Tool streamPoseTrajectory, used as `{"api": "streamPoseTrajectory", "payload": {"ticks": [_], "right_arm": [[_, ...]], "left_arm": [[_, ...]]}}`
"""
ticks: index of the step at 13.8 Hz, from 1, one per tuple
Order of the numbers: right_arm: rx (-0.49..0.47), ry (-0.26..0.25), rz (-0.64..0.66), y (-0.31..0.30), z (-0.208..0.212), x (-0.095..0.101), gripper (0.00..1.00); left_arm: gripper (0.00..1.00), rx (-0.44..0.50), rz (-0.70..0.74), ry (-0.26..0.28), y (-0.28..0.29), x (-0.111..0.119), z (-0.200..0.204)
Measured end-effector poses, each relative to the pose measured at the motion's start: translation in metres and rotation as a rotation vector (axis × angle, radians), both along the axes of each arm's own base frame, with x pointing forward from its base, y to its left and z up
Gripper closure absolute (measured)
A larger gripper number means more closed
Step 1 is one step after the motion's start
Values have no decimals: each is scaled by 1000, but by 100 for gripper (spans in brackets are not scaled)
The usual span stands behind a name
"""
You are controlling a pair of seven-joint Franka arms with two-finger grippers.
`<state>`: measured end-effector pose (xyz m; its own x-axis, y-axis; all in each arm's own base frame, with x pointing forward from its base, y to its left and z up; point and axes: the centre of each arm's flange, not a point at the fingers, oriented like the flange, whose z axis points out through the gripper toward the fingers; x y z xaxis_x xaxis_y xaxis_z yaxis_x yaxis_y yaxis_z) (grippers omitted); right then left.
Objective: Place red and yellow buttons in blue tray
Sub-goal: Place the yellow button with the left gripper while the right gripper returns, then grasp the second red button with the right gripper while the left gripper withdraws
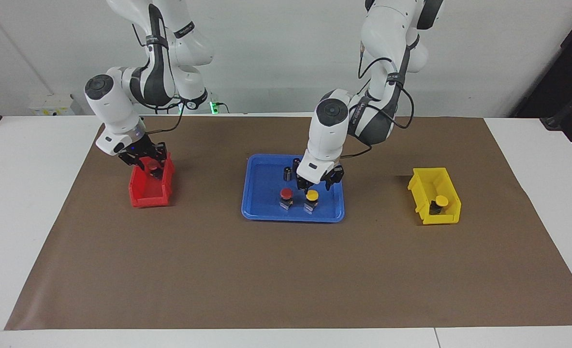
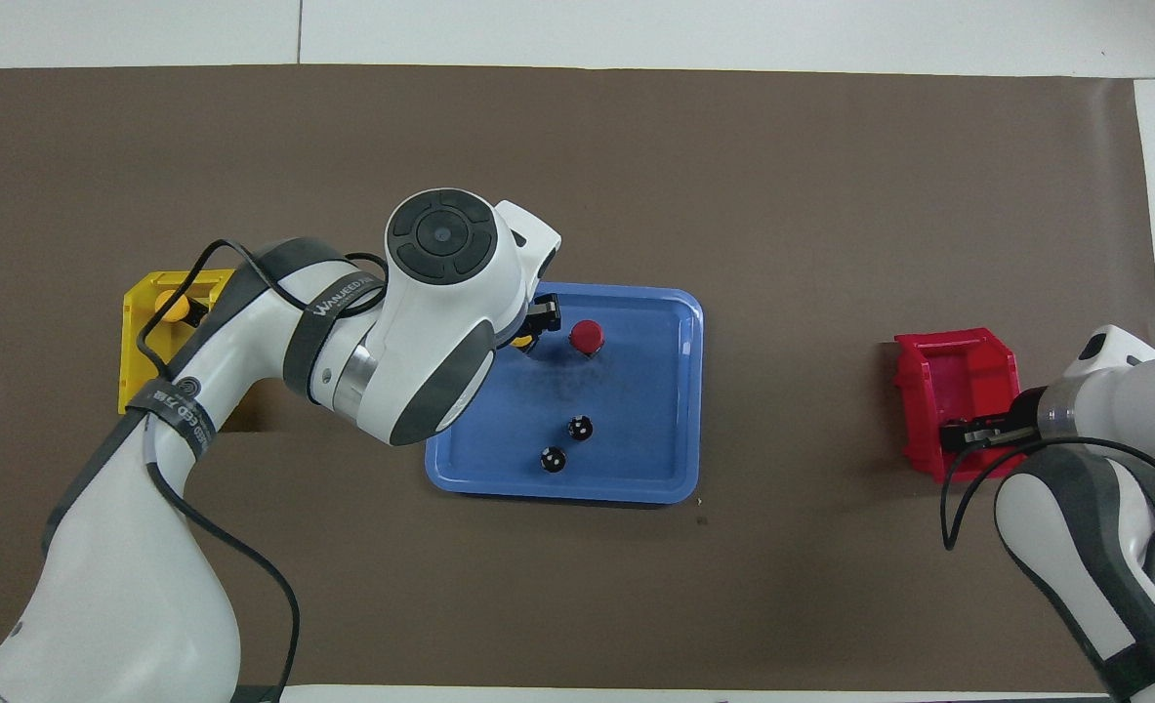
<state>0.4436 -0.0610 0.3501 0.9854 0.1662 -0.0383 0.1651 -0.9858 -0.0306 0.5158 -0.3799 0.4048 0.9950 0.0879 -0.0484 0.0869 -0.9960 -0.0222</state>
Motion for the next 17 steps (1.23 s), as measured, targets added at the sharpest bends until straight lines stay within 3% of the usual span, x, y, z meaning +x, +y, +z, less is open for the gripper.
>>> {"api": "streamPoseTrajectory", "payload": {"ticks": [1,4,5,6,8,12,14,16,17], "right_arm": [[1,3,2,0,-2,-1,36],[1,8,4,0,-4,-3,38],[1,8,4,0,-5,-3,44],[1,8,4,0,-5,-3,44],[1,8,6,0,-5,-4,59],[-5,34,21,0,14,7,59],[-9,52,47,11,56,30,59],[-19,59,41,50,103,56,59],[-27,52,20,82,123,69,59]], "left_arm": [[0,10,-7,12,15,2,15],[0,35,-95,83,89,16,55],[0,36,-125,109,118,22,64],[0,31,-150,124,147,29,72],[0,4,-211,128,216,45,88],[0,-44,-295,78,376,52,129],[0,-40,-294,35,425,52,132],[7,-28,-278,-13,442,56,114],[15,-22,-281,-33,441,59,100]]}}
